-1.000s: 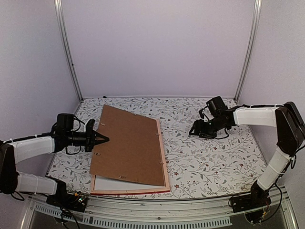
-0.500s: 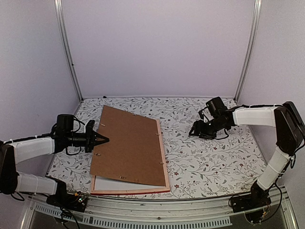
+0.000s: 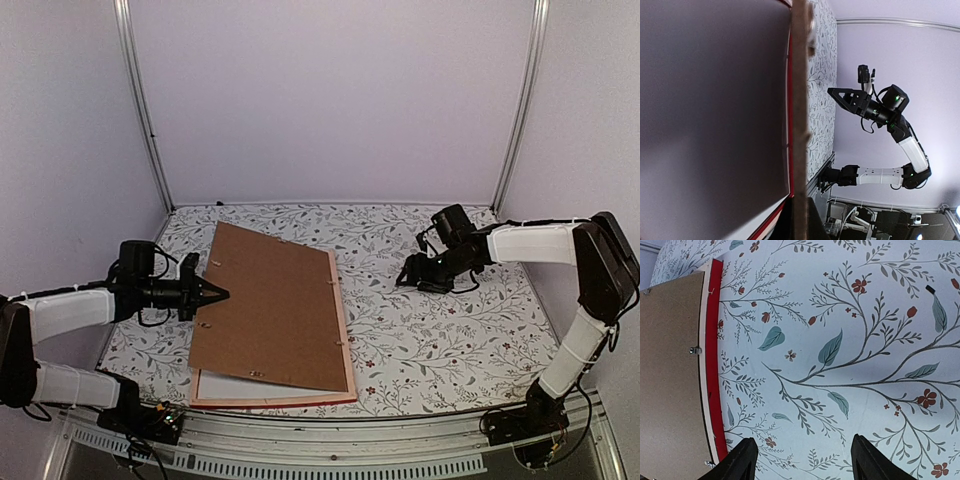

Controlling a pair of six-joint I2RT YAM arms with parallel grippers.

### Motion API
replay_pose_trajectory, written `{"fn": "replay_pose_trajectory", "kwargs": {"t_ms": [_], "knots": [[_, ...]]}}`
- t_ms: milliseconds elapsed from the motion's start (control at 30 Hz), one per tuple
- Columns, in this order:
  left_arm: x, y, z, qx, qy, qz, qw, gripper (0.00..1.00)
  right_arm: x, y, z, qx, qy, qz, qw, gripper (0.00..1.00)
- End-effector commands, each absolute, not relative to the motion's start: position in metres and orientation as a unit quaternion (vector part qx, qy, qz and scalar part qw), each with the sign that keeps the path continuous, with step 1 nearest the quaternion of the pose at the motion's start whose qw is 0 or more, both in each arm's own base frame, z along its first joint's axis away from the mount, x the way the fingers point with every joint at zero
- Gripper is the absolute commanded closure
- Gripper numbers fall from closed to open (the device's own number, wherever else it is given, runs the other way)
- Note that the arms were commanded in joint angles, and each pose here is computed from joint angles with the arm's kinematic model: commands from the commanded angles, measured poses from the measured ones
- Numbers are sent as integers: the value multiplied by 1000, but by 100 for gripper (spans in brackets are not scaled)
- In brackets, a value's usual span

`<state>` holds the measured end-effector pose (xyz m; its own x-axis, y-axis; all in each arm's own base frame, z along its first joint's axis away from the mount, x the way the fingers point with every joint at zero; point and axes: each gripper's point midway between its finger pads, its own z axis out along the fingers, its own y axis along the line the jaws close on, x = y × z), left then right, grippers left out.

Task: Put the photo into the frame
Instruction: Place the backboard on the frame body.

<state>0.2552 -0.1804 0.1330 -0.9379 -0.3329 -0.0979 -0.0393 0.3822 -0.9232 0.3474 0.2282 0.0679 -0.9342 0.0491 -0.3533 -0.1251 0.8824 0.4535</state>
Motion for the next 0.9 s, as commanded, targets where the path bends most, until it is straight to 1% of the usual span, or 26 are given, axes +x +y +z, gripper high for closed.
{"fn": "replay_pose_trajectory", "kwargs": {"t_ms": [0, 800, 867], "knots": [[252, -186, 148, -82, 807, -566, 147, 100, 347, 231, 60, -22, 953, 244, 176, 32], [251, -191, 133, -79, 815, -556, 140, 100, 346, 230, 58, -21, 955, 241, 173, 32], [251, -191, 130, -80, 817, -554, 138, 98, 345, 229, 58, -22, 955, 241, 173, 32]]}}
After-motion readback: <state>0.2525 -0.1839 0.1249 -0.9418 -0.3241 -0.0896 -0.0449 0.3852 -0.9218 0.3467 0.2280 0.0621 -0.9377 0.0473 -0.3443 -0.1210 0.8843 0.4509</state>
